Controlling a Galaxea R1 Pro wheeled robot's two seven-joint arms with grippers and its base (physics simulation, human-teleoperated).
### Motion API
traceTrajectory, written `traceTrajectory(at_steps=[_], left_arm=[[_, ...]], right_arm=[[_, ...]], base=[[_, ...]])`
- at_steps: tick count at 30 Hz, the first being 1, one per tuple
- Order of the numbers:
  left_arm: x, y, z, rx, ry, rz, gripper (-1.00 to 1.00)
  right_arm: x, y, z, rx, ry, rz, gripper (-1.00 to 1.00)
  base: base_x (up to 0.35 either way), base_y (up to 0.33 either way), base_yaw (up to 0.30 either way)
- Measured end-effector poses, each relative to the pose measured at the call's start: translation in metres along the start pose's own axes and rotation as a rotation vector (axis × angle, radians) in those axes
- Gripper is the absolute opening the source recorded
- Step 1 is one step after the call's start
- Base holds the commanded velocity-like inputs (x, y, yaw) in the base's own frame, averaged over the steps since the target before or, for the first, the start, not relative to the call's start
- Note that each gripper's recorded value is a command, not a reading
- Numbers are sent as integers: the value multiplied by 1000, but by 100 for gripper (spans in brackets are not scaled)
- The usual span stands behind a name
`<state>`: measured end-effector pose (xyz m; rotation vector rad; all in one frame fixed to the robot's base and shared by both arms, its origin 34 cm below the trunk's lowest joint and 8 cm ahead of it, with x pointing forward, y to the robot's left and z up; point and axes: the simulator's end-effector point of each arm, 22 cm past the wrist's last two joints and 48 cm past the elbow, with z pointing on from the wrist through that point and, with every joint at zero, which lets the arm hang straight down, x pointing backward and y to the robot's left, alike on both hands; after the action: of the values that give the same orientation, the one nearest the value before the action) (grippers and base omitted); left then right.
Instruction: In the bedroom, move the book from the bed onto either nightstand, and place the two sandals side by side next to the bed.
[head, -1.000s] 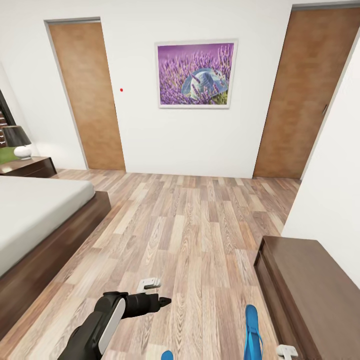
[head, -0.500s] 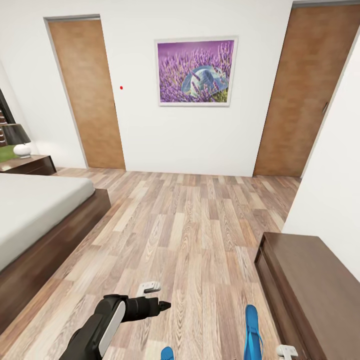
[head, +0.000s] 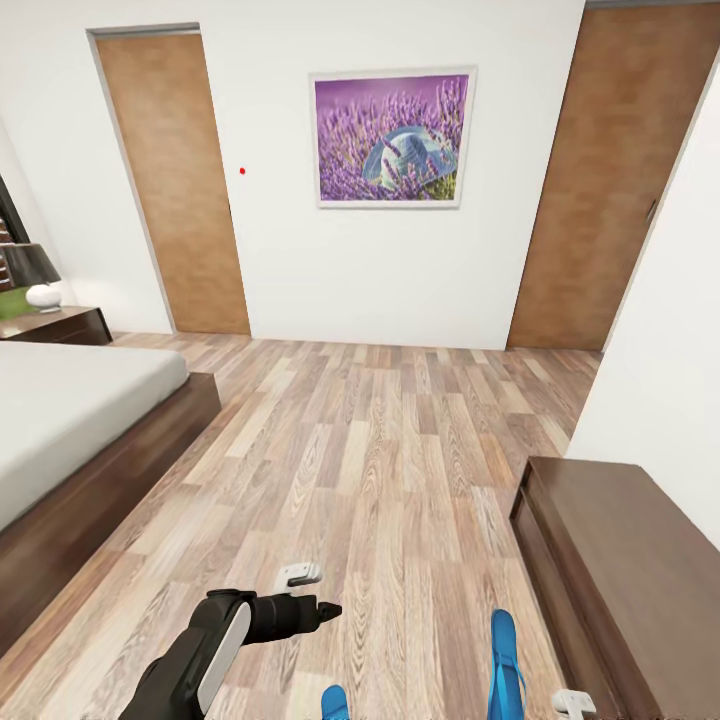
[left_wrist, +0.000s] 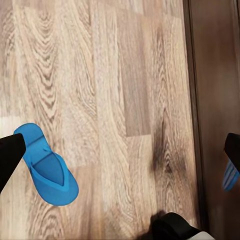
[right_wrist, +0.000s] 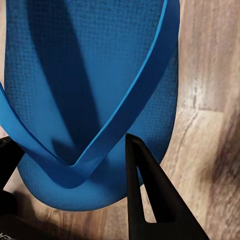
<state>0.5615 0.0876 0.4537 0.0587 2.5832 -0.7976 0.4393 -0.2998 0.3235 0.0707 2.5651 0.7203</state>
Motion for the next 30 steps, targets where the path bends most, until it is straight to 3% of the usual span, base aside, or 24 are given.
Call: traceTrajectory(at_steps=[30], left_arm=[[43,32,43,0,-1,1,100]], right_arm=[[43,-32,43,0,0,-1,-100]], base=[[0,0,0]])
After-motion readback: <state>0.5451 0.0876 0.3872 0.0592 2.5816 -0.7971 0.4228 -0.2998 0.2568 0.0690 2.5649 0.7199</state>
